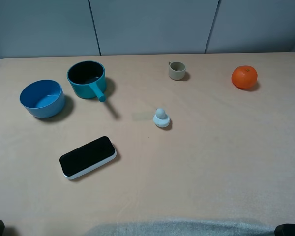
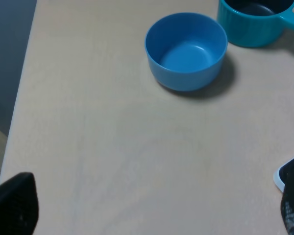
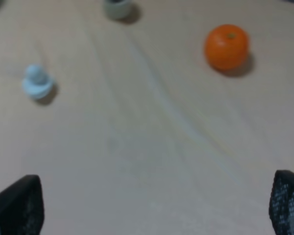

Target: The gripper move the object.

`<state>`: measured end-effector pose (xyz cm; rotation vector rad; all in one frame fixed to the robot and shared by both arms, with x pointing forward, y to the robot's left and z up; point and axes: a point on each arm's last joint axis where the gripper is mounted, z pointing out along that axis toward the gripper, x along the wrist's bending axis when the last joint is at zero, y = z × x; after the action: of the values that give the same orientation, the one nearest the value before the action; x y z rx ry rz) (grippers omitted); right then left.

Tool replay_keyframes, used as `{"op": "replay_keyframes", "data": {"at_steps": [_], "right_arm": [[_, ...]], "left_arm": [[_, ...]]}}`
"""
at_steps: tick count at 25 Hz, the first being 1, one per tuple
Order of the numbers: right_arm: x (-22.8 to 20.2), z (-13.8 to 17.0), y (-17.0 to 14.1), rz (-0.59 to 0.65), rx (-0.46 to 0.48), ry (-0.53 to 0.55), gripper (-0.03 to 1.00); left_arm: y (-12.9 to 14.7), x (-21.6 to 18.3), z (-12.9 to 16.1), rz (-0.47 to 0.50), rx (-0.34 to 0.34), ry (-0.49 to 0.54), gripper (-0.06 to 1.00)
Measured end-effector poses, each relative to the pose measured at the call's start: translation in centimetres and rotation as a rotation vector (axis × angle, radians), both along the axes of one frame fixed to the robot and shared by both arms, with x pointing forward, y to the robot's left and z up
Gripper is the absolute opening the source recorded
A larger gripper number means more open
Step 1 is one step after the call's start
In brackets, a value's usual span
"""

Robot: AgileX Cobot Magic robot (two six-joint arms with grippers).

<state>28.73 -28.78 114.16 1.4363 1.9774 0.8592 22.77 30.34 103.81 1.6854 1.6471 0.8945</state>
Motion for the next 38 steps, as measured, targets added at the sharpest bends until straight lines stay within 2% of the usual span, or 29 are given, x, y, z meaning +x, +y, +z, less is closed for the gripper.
{"op": "replay_keyframes", "data": {"at_steps": [6,14,21,38], "right_arm": [[-4.1,-2.6,-1.2,-0.145,0.036,-0.13,0.69],[-6.6,-6.0,-1.2,-0.173,0.086,-0.279,0.69],[-5.7,-8.6,-1.1,-0.194,0.077,-0.236,0.69],[-5.5,-8.6,-1.1,-0.199,0.078,-0.249,0.69]], "left_arm": [[0.0,0.0,0.0,0.0,0.0,0.0,0.99],[0.0,0.0,0.0,0.0,0.0,0.0,0.99],[0.0,0.0,0.0,0.0,0.0,0.0,0.99],[0.0,0.0,0.0,0.0,0.0,0.0,0.99]]}}
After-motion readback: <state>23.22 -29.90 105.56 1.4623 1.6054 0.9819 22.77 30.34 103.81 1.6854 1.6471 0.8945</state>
